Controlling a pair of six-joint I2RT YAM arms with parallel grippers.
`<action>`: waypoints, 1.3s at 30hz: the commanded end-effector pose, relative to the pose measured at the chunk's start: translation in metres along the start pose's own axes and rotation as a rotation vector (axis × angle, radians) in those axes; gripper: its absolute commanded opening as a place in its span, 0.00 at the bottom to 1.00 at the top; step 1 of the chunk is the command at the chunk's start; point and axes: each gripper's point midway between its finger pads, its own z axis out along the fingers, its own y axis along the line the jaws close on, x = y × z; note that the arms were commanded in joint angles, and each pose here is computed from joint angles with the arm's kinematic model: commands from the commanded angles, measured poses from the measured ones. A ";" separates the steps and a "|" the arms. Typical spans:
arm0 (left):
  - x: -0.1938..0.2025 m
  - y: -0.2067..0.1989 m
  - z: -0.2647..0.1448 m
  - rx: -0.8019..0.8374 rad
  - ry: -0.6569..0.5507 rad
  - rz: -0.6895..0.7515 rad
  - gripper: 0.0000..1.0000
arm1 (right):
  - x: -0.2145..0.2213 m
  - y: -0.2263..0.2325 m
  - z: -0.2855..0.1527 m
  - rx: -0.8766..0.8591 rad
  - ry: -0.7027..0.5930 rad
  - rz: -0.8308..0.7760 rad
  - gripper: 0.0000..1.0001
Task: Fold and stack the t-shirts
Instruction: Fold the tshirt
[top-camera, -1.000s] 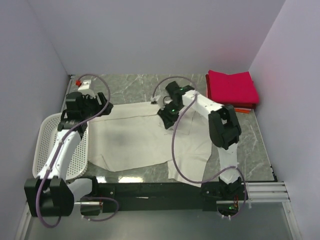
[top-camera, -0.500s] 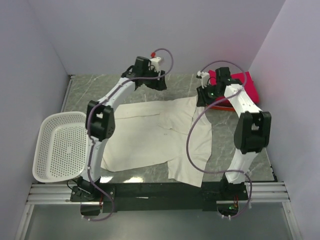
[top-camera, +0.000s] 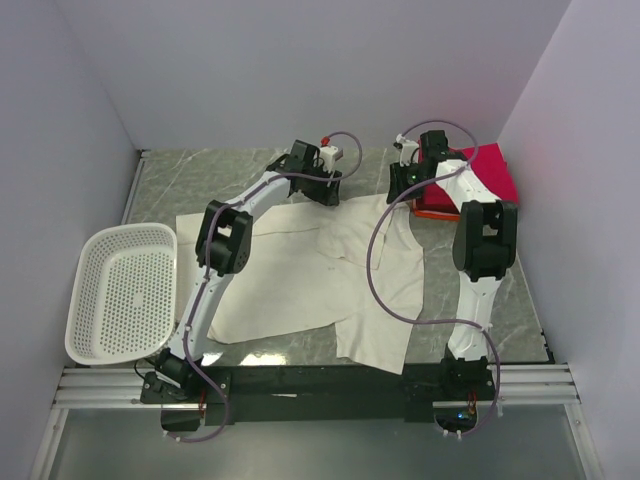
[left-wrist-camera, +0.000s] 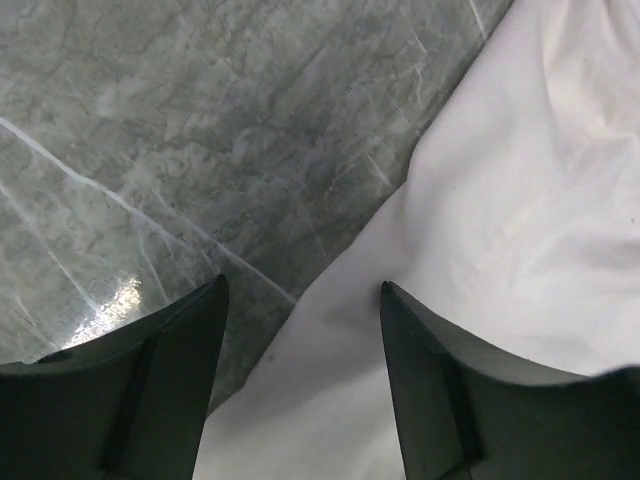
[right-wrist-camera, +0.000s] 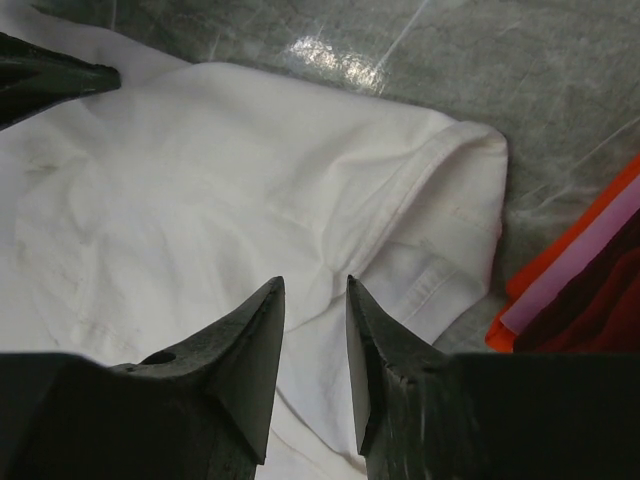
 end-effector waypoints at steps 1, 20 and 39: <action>-0.022 -0.001 0.000 0.006 -0.059 0.089 0.67 | -0.020 0.009 -0.017 -0.005 -0.072 -0.016 0.39; 0.006 -0.016 0.010 0.106 0.005 0.050 0.26 | -0.034 -0.039 0.024 0.164 -0.020 0.096 0.36; -0.018 0.007 -0.003 0.074 -0.076 -0.031 0.00 | -0.031 -0.031 0.035 0.177 -0.003 0.103 0.03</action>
